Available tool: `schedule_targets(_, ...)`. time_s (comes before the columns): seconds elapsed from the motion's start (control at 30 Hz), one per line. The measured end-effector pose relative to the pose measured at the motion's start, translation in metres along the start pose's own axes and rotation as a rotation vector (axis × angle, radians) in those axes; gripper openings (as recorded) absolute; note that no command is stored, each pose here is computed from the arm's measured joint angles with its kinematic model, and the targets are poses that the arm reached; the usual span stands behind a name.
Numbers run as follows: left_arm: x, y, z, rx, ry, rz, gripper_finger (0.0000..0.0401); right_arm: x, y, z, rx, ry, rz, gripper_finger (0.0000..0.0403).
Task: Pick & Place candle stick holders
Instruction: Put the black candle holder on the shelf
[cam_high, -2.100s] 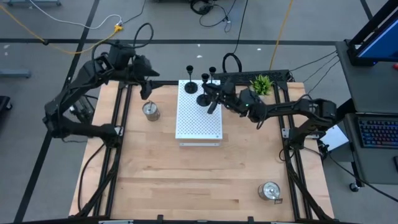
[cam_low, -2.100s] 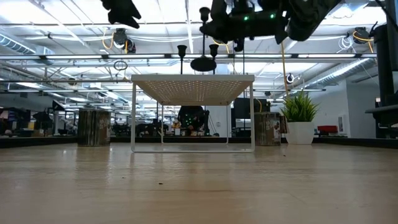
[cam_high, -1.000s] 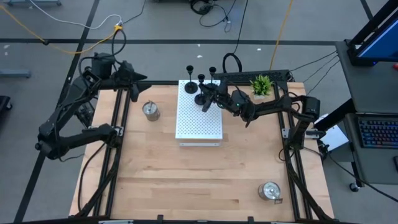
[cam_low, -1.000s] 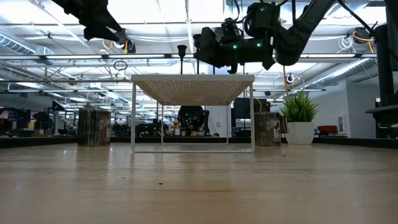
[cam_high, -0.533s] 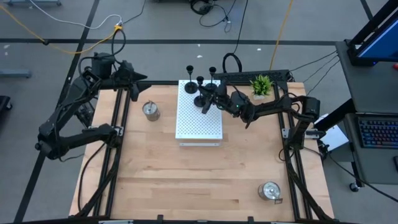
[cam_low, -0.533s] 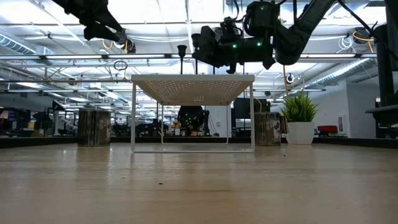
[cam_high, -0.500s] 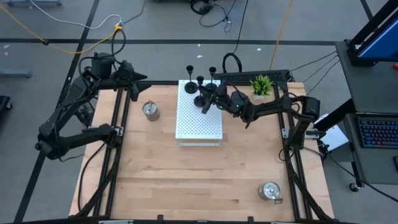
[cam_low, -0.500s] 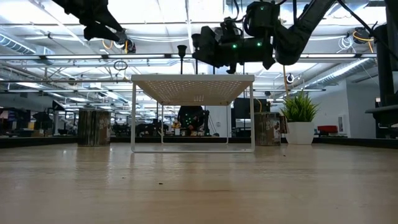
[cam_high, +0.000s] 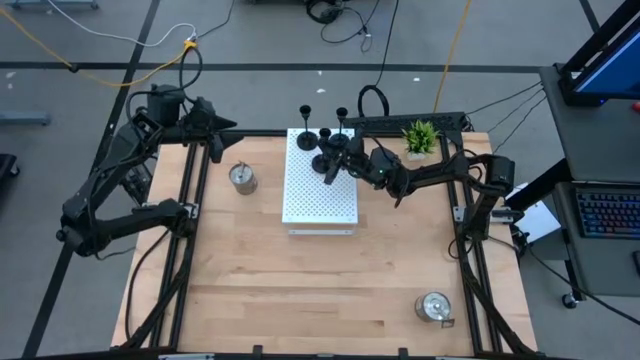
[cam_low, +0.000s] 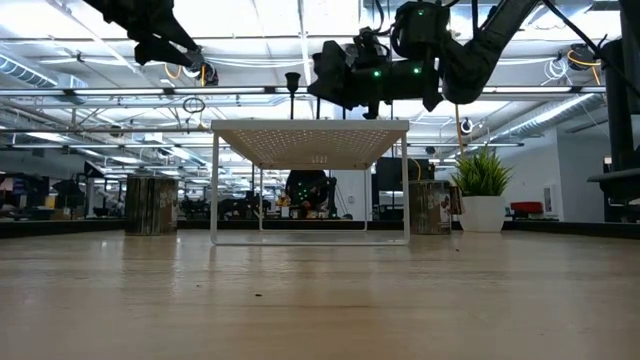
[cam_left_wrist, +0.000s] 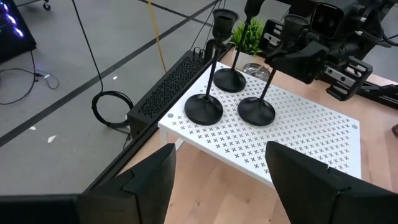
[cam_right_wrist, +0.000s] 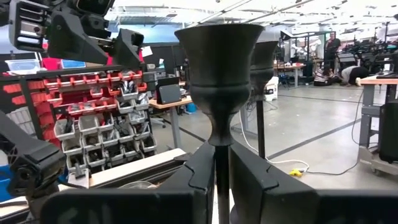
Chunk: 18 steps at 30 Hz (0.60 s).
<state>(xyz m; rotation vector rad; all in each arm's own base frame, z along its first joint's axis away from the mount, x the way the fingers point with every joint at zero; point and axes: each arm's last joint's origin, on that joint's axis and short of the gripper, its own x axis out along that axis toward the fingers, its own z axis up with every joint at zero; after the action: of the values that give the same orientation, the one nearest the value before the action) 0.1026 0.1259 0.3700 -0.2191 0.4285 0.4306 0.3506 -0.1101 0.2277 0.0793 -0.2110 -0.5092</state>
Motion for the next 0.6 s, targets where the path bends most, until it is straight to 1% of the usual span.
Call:
schedule_targets(0.17, 0.0000, 0.0000, 0.0000, -0.002, 0.000, 0.000, 0.0255, 0.0000, 0.0001, 0.0000, 0.007, 0.000, 0.002, 0.0041)
schedule_targets(0.23, 0.0000, 0.0000, 0.0000, -0.006, 0.000, -0.001, 0.0255, 0.0000, 0.0006, -0.0001, 0.007, 0.002, 0.021, 0.0046)
schedule_targets(0.33, 0.0000, -0.0001, 0.0000, -0.010, 0.000, -0.002, 0.0255, 0.0000, 0.0015, -0.0002, 0.007, 0.006, 0.052, 0.0056)
schedule_targets(0.6, 0.0005, -0.0011, 0.0001, -0.013, 0.001, -0.008, 0.0255, 0.0000, 0.0014, -0.0016, 0.022, 0.020, 0.050, 0.0089)
